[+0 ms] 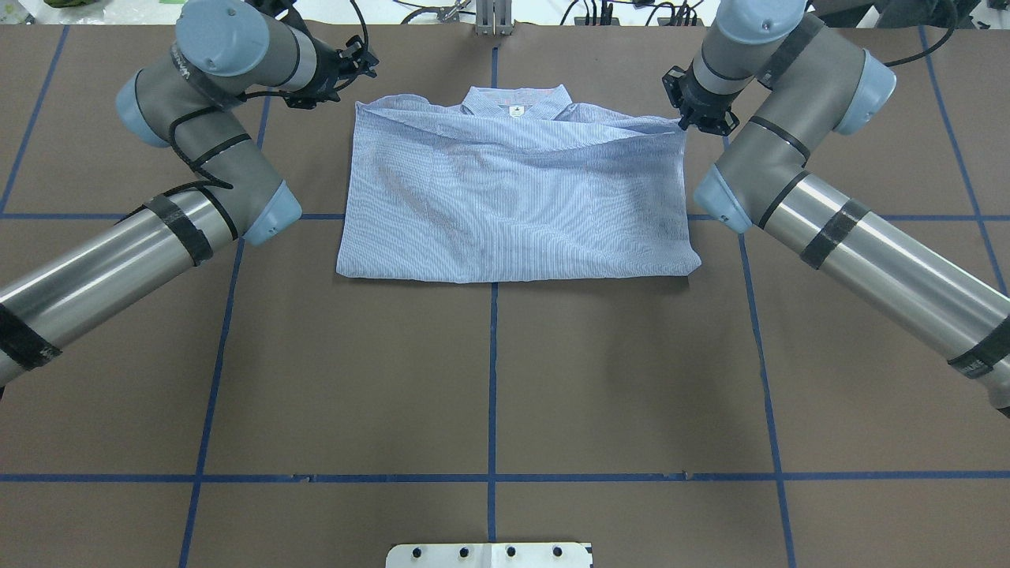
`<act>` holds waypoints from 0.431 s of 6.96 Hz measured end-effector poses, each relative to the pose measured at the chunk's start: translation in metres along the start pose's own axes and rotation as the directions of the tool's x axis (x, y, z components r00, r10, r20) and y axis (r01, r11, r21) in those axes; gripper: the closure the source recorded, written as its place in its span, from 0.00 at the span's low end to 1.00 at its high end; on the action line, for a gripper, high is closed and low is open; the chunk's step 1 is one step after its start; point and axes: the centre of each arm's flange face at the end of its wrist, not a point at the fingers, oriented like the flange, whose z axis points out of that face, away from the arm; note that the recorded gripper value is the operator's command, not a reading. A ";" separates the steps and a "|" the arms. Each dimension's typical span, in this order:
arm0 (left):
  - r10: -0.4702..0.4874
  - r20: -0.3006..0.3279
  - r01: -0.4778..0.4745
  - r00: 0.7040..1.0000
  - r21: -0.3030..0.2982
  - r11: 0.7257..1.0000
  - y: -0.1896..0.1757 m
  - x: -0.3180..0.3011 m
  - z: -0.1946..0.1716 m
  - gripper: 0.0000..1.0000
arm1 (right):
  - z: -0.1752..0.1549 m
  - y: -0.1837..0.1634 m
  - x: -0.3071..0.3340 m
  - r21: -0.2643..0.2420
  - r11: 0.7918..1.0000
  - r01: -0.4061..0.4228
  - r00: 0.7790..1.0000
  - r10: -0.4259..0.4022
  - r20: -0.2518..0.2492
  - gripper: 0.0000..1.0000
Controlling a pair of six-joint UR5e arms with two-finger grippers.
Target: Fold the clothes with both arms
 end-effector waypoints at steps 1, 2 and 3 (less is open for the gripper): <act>-0.001 -0.004 0.001 1.000 0.000 1.000 0.000 0.001 -0.002 0.24 | 0.003 -0.003 0.002 0.007 1.000 0.005 1.000 -0.005 -0.006 1.00; -0.003 -0.005 0.003 1.000 0.000 1.000 0.001 0.001 -0.004 0.24 | 0.006 -0.004 0.003 0.011 1.000 0.010 1.000 -0.010 -0.010 1.00; -0.004 -0.004 0.004 1.000 -0.001 1.000 0.001 0.001 -0.005 0.24 | 0.008 -0.005 0.004 0.016 1.000 0.013 1.000 -0.013 -0.013 0.08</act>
